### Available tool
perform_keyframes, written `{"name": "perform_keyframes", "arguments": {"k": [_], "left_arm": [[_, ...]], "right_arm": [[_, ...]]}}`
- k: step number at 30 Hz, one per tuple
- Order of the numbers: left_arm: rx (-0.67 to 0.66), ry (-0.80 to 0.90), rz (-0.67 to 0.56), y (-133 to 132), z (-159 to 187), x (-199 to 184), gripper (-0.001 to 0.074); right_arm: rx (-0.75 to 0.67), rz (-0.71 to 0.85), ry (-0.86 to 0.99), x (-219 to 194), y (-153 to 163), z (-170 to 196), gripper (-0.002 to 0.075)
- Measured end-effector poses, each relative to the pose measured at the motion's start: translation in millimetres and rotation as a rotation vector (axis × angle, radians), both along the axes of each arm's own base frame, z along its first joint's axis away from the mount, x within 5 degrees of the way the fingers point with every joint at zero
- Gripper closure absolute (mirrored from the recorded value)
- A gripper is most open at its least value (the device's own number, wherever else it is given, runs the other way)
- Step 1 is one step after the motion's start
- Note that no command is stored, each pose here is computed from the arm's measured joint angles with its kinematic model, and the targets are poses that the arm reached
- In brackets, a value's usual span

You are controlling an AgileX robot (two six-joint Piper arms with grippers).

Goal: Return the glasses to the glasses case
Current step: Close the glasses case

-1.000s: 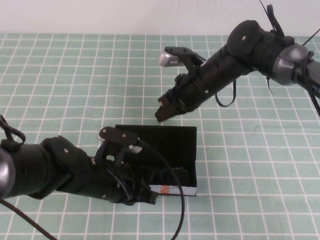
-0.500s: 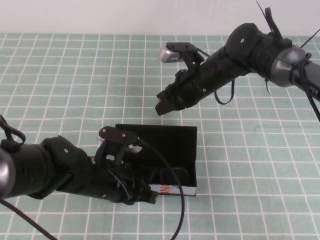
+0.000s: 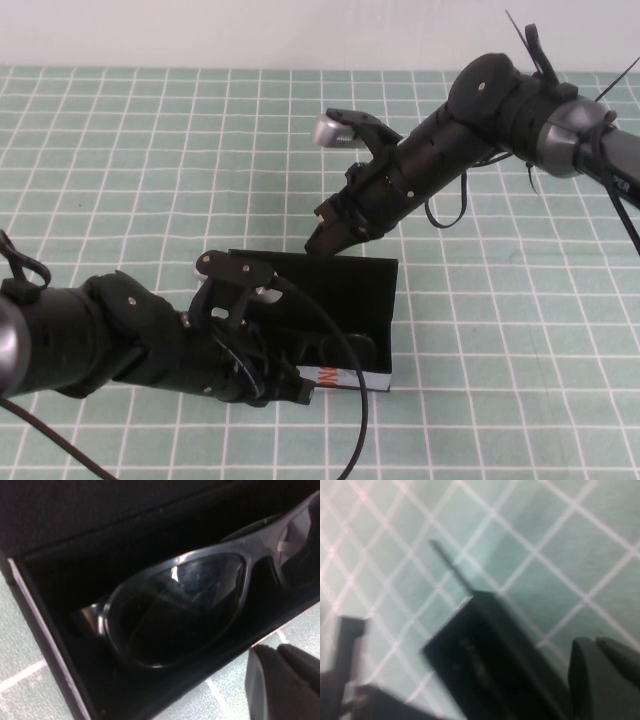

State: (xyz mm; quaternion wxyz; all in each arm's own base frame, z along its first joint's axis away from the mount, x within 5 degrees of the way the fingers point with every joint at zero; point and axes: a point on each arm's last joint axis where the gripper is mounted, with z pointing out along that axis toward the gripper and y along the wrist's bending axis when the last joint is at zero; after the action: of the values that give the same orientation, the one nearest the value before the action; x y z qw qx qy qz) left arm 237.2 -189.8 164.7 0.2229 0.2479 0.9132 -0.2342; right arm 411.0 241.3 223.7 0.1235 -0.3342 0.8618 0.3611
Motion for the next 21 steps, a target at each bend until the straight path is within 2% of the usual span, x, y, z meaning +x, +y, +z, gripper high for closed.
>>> {"name": "perform_keyframes", "arguments": {"k": [9, 17, 21], "left_arm": [[0.001, -0.005, 0.003, 0, 0, 1, 0.0737], [0.002, -0.007, 0.005, 0, 0, 1, 0.0737], [0.002, -0.007, 0.005, 0, 0, 1, 0.0737]], "right_arm": [[0.045, 0.047, 0.007, -12, -1, 22, 0.0740], [-0.058, 0.054, 0.064, -24, 0, 3, 0.0740], [-0.024, 0.084, 0.065, -28, 5, 3, 0.0740]]}}
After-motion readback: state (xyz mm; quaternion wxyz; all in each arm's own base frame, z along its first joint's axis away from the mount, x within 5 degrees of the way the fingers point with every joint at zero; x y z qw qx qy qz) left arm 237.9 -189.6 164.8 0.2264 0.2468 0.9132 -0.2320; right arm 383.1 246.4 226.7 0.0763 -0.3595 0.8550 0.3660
